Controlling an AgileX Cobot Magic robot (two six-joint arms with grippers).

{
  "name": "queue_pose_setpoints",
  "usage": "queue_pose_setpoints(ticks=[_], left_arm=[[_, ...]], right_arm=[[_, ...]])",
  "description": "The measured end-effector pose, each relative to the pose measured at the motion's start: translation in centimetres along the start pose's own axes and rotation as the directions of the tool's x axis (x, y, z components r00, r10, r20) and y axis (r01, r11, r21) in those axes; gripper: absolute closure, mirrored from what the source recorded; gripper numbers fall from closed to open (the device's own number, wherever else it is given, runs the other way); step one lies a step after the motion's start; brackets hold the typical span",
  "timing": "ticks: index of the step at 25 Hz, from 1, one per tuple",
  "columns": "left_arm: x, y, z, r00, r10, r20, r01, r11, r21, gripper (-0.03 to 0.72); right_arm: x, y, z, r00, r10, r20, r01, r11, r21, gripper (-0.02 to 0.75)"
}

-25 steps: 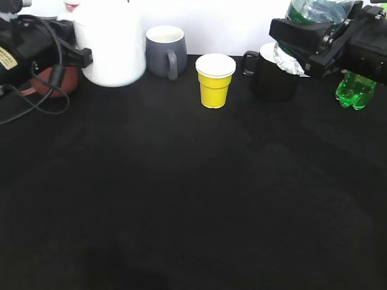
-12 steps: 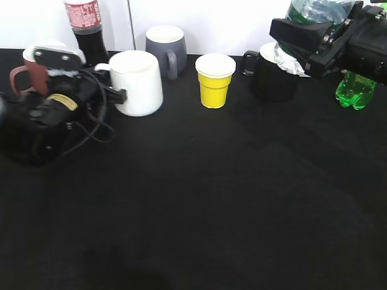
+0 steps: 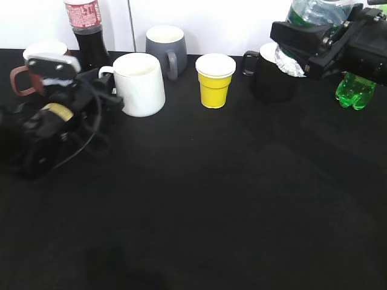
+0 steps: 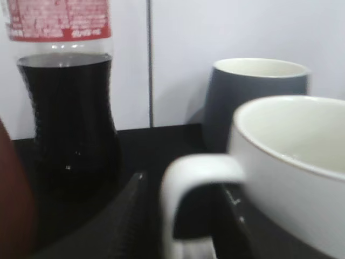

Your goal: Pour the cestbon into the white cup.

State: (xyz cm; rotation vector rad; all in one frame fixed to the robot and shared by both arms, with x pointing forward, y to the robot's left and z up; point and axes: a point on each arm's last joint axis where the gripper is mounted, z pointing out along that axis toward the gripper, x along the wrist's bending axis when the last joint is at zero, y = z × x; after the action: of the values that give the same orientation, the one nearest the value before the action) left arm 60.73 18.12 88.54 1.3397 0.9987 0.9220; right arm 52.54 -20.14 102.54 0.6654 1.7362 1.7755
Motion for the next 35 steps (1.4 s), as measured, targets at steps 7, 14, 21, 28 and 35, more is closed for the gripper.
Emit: queue_pose_setpoints(ticks=[7, 14, 21, 28, 35], left_arm=[[-1.2, 4.8, -8.7, 0.995, 0.031, 0.093, -0.032, 0.999, 0.010, 0.389], [-2.2, 9.2, -10.7, 0.979, 0.114, 0.169, -0.116, 0.993, 0.000, 0.389], [-2.3, 9.1, -10.7, 0.974, 0.126, 0.188, -0.131, 0.991, 0.010, 0.389], [-2.3, 9.1, -10.9, 0.973, 0.132, 0.187, -0.142, 0.989, 0.039, 0.389], [-1.1, 6.7, -12.2, 0.996, 0.051, 0.079, -0.085, 0.847, 0.525, 0.389]], right_arm=[[-2.2, -0.2, -0.2, 0.955, 0.169, 0.244, -0.170, 0.985, -0.020, 0.260], [-3.8, -10.9, 1.5, 0.961, 0.052, 0.272, -0.109, 0.974, 0.201, 0.260], [-4.6, -14.5, 1.4, 0.929, 0.091, 0.358, -0.156, 0.975, 0.157, 0.216], [-3.5, -12.8, -0.5, 0.919, 0.070, 0.388, -0.191, 0.939, 0.285, 0.077], [-1.8, -7.2, -4.9, 0.878, -0.020, 0.479, -0.250, 0.833, 0.494, 0.090]])
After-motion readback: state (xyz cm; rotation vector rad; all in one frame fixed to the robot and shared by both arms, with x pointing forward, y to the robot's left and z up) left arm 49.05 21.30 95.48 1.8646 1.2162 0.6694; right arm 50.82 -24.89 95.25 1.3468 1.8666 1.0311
